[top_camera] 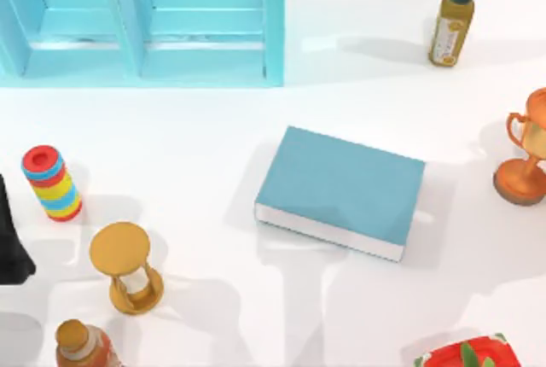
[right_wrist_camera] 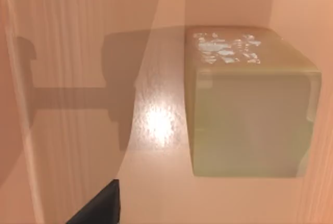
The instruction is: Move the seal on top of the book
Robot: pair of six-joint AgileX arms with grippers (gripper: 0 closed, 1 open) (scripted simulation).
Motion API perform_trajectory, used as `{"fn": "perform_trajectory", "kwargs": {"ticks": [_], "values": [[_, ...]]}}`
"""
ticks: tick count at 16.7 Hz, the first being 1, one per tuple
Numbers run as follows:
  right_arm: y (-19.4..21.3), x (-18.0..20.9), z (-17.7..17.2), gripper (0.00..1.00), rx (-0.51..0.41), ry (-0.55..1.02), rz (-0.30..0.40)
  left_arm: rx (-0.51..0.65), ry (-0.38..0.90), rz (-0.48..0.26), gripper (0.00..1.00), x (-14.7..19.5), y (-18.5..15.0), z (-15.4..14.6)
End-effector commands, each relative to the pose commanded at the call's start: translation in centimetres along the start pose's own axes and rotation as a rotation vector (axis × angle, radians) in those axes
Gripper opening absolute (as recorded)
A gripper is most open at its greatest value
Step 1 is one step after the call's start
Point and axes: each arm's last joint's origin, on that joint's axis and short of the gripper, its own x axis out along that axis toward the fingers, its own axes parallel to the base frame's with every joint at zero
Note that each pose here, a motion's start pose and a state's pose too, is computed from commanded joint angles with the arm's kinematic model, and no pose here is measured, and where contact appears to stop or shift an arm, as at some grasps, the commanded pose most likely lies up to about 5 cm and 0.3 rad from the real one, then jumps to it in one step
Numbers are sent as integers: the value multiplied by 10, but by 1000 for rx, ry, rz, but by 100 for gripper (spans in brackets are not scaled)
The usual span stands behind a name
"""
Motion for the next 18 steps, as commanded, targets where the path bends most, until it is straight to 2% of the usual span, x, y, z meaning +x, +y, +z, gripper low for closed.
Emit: {"fn": "perform_trajectory", "kwargs": {"ticks": [5, 14, 18], "values": [[1, 10, 1, 100, 0, 0, 0, 0, 0, 0, 100, 0, 0, 0], [0, 93, 1, 100, 0, 0, 0, 0, 0, 0, 100, 0, 0, 0], [0, 100, 0, 100, 0, 0, 0, 0, 0, 0, 100, 0, 0, 0]]}}
